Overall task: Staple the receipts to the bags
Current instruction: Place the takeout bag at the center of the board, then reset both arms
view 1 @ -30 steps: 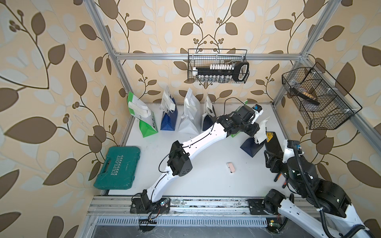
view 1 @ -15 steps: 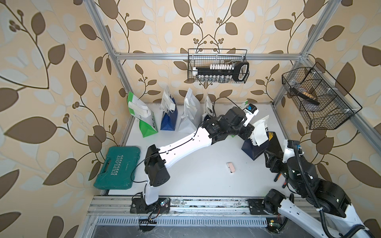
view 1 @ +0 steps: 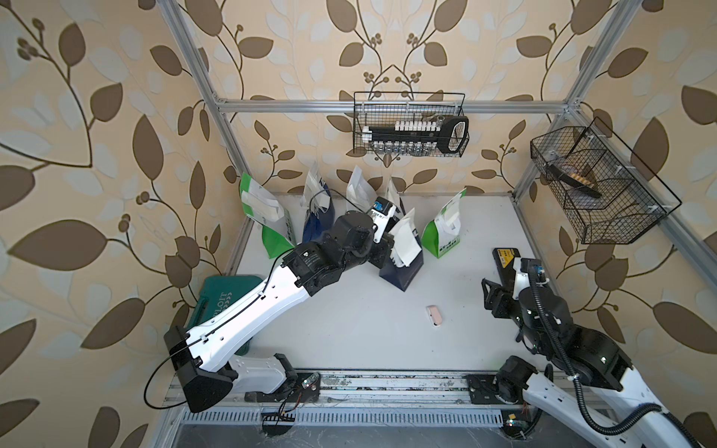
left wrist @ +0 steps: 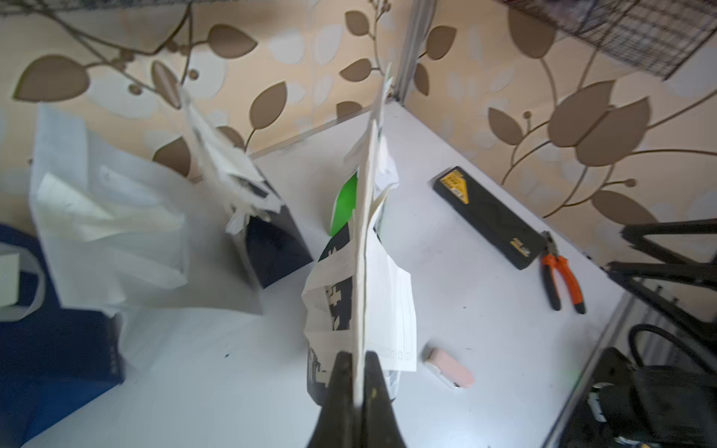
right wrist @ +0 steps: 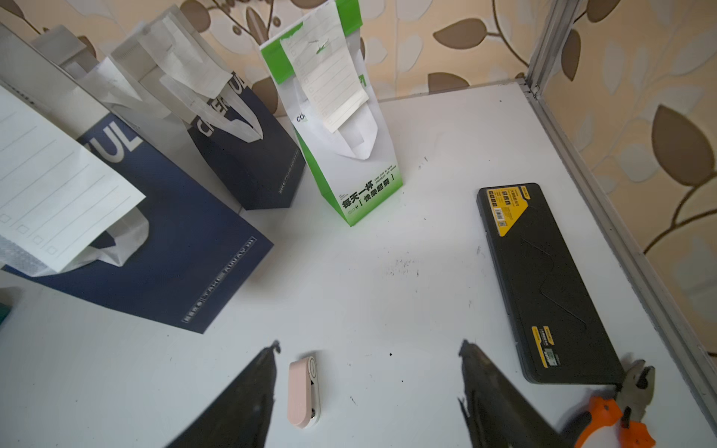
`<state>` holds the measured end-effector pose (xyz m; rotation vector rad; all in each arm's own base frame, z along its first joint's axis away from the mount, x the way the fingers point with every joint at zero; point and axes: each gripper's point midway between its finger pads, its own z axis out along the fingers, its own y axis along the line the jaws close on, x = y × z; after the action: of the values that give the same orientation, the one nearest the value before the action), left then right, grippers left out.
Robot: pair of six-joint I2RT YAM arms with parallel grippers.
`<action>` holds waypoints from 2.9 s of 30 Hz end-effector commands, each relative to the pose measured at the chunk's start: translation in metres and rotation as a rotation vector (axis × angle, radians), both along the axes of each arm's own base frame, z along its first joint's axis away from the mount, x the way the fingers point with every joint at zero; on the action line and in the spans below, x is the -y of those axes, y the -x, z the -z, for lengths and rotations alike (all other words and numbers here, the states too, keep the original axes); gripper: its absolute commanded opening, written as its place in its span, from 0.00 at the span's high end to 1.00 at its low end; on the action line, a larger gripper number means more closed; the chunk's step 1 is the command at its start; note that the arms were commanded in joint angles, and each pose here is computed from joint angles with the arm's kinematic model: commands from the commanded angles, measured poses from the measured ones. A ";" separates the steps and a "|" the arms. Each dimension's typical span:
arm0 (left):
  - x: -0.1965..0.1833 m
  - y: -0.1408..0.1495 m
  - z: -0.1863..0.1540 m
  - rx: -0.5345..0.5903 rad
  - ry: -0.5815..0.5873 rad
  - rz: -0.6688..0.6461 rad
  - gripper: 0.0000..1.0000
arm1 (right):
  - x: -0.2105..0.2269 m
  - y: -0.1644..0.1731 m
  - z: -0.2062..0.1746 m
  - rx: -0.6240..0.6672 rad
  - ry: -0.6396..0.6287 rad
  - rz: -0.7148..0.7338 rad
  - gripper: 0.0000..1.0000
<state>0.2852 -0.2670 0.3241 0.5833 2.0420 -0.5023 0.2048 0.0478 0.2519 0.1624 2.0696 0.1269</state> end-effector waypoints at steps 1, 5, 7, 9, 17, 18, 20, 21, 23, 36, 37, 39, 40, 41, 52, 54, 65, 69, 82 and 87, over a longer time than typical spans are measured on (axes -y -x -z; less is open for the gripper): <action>-0.007 -0.007 0.012 0.006 -0.014 -0.021 1.00 | -0.014 -0.016 -0.005 0.042 -0.018 -0.013 0.24; -0.016 -0.015 0.036 -0.046 -0.018 -0.047 1.00 | -0.019 -0.031 -0.010 0.044 -0.003 -0.002 0.22; -0.020 -0.014 0.043 -0.058 -0.028 -0.059 1.00 | -0.021 -0.036 -0.013 0.046 -0.016 -0.003 0.22; -0.021 -0.013 0.044 -0.061 -0.028 -0.061 0.93 | -0.022 -0.039 -0.015 0.052 -0.027 -0.006 0.22; -0.024 -0.005 0.032 -0.072 -0.011 -0.055 0.01 | -0.017 -0.044 -0.020 0.059 -0.026 0.028 0.02; -0.027 -0.004 0.028 -0.069 -0.005 -0.064 0.01 | -0.017 -0.045 -0.022 0.068 -0.029 0.029 0.00; -0.033 0.000 0.015 -0.044 0.019 -0.076 0.01 | -0.011 -0.048 -0.023 0.071 -0.019 0.059 0.00; -0.038 0.001 0.007 -0.025 0.032 -0.097 0.01 | -0.007 -0.049 -0.024 0.071 -0.016 0.082 0.00; -0.062 0.003 -0.017 0.051 0.063 -0.191 0.01 | 0.002 -0.056 -0.023 0.062 -0.001 0.129 0.00; -0.279 -0.022 0.073 -0.024 0.128 -0.961 0.01 | 0.048 -0.105 0.007 0.000 -0.147 0.323 0.01; -0.292 -0.021 0.088 -0.040 0.162 -1.017 0.01 | 0.052 -0.107 0.011 -0.007 -0.144 0.341 0.01; -0.304 -0.020 0.109 -0.027 0.159 -1.060 0.01 | 0.056 -0.112 0.017 -0.018 -0.130 0.353 0.01; -0.305 -0.022 0.117 -0.007 0.144 -1.053 0.01 | 0.059 -0.114 0.021 -0.019 -0.120 0.366 0.01; -0.302 -0.026 0.124 0.014 0.131 -1.025 0.01 | 0.061 -0.115 0.024 -0.021 -0.115 0.378 0.01; -0.310 -0.080 0.193 0.132 -0.141 -0.927 0.01 | 0.073 -0.120 0.040 -0.036 -0.038 0.424 0.01; -0.313 -0.088 0.210 0.062 -0.204 -0.918 0.01 | 0.075 -0.118 0.038 -0.028 -0.031 0.429 0.01; -0.295 -0.095 0.221 0.082 -0.018 -0.833 0.01 | 0.080 -0.116 0.038 -0.029 0.015 0.438 0.01; -0.296 -0.089 0.235 0.120 0.002 -0.845 0.01 | 0.079 -0.118 0.040 -0.013 0.025 0.419 0.01; -0.296 -0.094 0.247 0.105 -0.082 -0.886 0.01 | 0.066 -0.150 0.091 0.153 0.231 0.231 0.01; -0.294 -0.094 0.247 0.103 -0.089 -0.884 0.01 | 0.076 -0.162 0.125 0.121 0.287 0.240 0.01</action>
<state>0.3686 0.0274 0.0600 -0.2688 2.0472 0.1258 0.3484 -0.0243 0.1044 0.2442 2.0425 -0.2921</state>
